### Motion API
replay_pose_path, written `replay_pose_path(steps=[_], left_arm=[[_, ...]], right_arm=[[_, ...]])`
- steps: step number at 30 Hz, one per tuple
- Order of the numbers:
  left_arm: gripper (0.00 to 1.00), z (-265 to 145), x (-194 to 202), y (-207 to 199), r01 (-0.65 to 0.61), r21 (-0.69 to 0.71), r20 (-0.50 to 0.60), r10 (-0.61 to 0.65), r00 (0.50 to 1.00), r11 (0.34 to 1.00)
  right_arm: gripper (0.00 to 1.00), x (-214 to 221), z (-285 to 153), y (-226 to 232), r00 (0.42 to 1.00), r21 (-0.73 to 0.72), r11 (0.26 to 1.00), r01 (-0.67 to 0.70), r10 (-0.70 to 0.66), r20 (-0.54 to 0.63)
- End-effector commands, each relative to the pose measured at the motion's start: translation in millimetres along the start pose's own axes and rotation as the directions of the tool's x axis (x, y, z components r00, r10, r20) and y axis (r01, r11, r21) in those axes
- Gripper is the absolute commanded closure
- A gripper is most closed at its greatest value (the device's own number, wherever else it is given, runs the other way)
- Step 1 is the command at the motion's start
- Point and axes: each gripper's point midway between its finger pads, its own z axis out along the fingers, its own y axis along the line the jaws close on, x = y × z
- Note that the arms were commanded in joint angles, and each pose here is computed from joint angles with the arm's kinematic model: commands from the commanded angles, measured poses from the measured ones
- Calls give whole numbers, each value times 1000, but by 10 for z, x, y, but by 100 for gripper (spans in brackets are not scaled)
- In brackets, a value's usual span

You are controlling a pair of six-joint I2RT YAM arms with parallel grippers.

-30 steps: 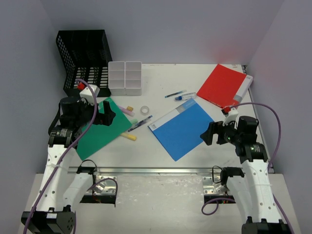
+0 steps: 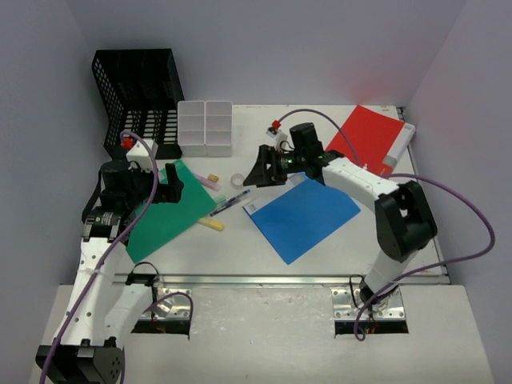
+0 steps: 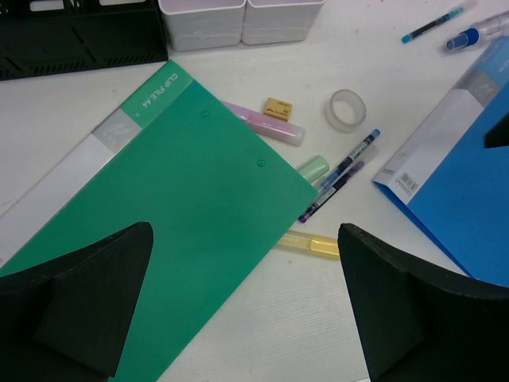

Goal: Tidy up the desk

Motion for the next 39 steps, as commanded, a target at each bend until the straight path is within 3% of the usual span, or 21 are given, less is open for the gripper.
replay_pose_path(steps=[1,15,19,39], left_arm=[[0,43,-103,59,12,-24,44,-11,999,1000],[0,66,-60,106,16,-45,43,-14,999,999],[0,89,-40,127,19,-51,34,-18,999,998],[0,110,-19,142,21,-56,32,-19,999,998]], right_arm=[[29,-356,405,315,992,-78,992,99,-92,86],[45,-556,1520,80,990,-121,985,123,-114,79],[49,-414,1789,-94,995,-125,987,102,-99,32],[51,34,2256,-438,997,-153,988,-4,-8,-80]])
